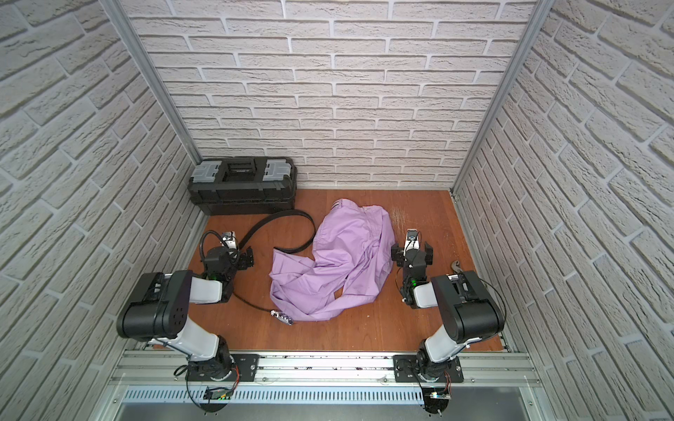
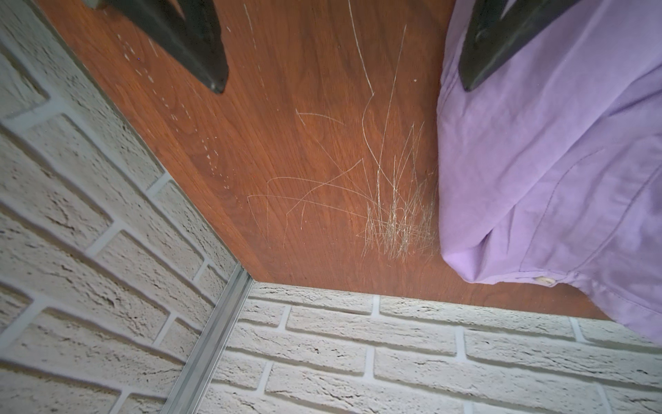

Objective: Remove the belt from the trousers
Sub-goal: Reset both arms

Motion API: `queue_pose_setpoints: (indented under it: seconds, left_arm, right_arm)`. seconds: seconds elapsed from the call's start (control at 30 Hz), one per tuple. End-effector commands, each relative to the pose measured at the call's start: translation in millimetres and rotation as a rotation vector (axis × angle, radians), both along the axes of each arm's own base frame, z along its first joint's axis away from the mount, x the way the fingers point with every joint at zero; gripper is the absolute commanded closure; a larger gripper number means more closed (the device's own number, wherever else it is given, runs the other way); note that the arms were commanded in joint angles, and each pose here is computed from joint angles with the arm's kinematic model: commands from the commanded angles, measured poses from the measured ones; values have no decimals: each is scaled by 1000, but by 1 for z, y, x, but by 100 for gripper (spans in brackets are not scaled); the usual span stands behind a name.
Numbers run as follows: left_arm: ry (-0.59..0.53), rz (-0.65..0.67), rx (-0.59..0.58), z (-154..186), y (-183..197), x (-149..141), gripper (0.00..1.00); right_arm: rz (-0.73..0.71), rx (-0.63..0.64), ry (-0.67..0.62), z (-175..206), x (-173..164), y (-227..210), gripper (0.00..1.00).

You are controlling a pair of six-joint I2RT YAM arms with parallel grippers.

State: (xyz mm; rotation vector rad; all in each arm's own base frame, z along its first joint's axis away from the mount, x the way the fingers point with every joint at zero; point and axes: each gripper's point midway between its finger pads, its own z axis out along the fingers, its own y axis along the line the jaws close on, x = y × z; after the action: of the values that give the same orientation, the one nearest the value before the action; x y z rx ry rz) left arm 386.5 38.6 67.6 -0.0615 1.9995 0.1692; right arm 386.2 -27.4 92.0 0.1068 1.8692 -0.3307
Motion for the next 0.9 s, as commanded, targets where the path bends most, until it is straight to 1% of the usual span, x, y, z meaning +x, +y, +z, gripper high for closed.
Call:
queue_pose_setpoints:
  seconds: [0.0,0.87]
  left_arm:
    - [-85,-8,-15,21,-1,10,2]
    - [-84,-9,-21,21,0,10,2]
  right_arm:
    - [10,23,-32,9,3,1,1]
    - [8,26,-29,8,3,1,1]
